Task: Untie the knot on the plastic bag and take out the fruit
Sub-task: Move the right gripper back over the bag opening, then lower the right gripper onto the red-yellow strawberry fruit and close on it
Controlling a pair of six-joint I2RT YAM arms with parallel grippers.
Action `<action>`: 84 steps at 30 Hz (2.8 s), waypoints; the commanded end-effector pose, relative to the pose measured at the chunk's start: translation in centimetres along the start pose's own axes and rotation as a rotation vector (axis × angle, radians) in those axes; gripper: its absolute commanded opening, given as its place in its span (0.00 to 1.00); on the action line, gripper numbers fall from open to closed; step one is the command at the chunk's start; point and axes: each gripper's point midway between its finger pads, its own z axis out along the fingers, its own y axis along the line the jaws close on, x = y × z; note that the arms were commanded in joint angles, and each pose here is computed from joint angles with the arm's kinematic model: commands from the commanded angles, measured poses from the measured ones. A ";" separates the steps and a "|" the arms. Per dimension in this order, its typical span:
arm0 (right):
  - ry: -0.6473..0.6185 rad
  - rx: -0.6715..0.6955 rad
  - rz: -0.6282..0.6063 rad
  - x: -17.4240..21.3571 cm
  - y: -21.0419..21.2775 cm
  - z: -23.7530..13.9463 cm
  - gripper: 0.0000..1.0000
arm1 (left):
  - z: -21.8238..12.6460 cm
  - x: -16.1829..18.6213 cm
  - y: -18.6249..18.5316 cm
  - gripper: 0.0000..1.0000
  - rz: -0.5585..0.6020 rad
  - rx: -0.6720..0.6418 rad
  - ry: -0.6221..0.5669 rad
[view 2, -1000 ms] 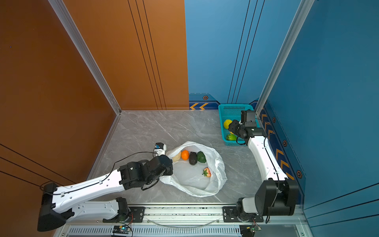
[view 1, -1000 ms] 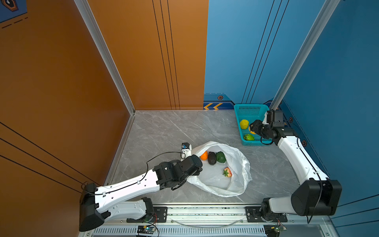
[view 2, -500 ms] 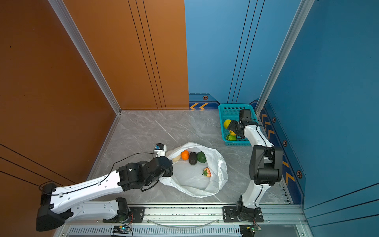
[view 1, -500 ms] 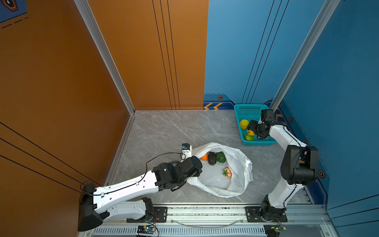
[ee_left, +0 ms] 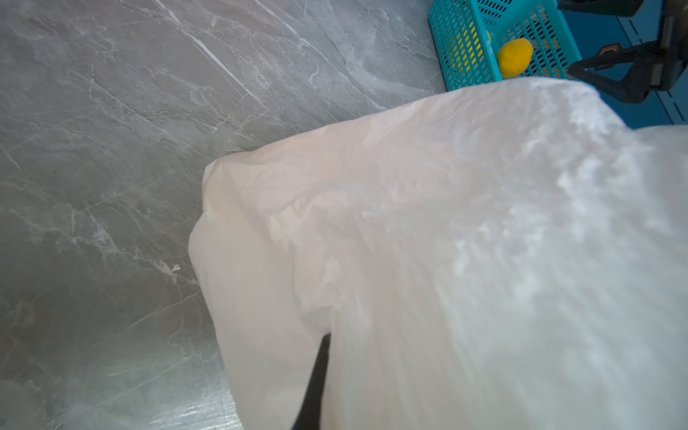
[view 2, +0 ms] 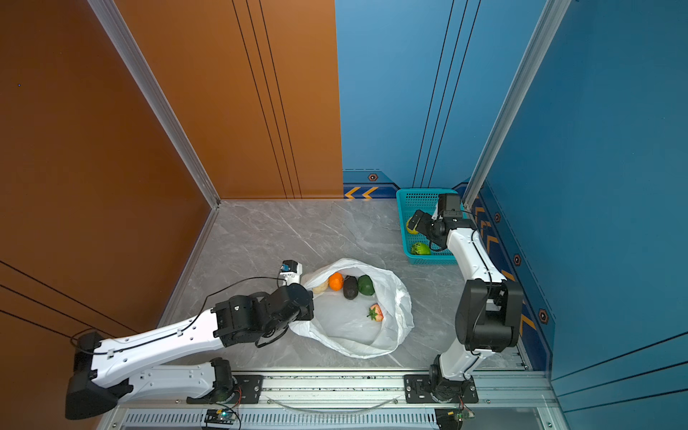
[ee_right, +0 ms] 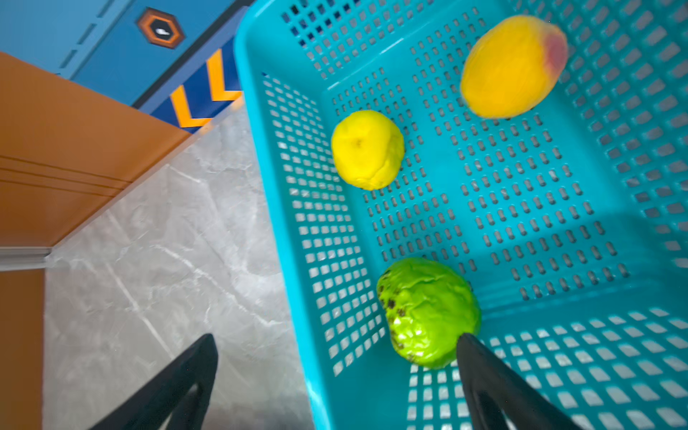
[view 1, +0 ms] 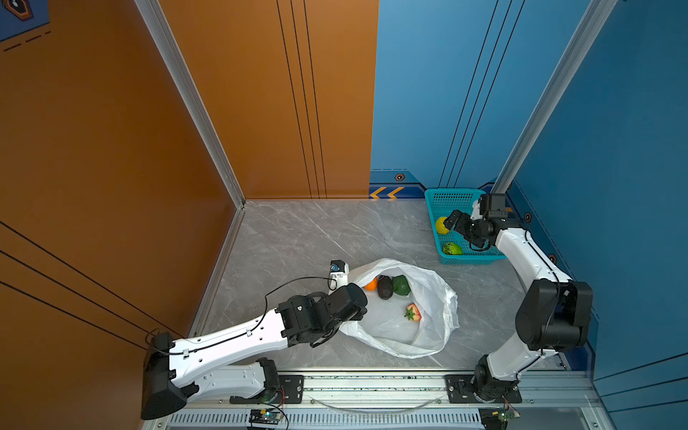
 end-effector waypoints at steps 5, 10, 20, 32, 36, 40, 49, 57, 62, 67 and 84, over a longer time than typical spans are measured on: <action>0.022 -0.128 -0.178 3.6 7.8 -10.6 1.00 | -0.3 -0.1 0.0 0.00 0.014 0.001 -0.010; 0.060 -0.201 -0.323 8.3 12.6 -16.9 1.00 | -0.4 -0.3 -0.1 0.00 0.014 0.003 -0.018; 0.220 -0.219 -0.524 18.8 16.5 -20.1 0.93 | -0.3 -0.4 -0.3 0.00 0.015 0.009 -0.019; 0.330 -0.095 -0.663 28.7 13.7 -16.7 0.92 | -0.3 -0.3 -0.1 0.00 0.012 0.010 -0.018; 0.356 -0.059 -0.680 31.0 11.7 -14.8 0.91 | -0.4 -0.4 -0.2 0.00 0.011 0.013 -0.019; 0.364 -0.032 -0.703 32.7 9.9 -13.2 0.91 | -0.3 -0.4 -0.1 0.00 0.007 0.011 -0.017; 0.330 0.027 -0.705 35.2 7.2 -9.2 0.90 | 0.0 -0.1 -0.5 0.00 0.006 0.021 -0.003; 0.218 0.157 -0.682 33.1 5.9 -6.5 0.95 | 0.5 0.7 -1.1 0.00 0.007 0.044 0.016; 0.218 0.210 -0.651 32.8 5.0 -5.2 0.96 | 0.2 0.4 -1.2 0.00 0.008 0.051 0.005; 0.239 0.212 -0.613 32.9 4.5 -4.2 0.96 | 0.2 0.5 -1.1 0.00 0.006 0.058 0.005; 0.342 0.236 -0.549 33.8 2.9 -1.3 0.98 | 0.3 0.7 -1.0 0.00 0.005 0.064 0.005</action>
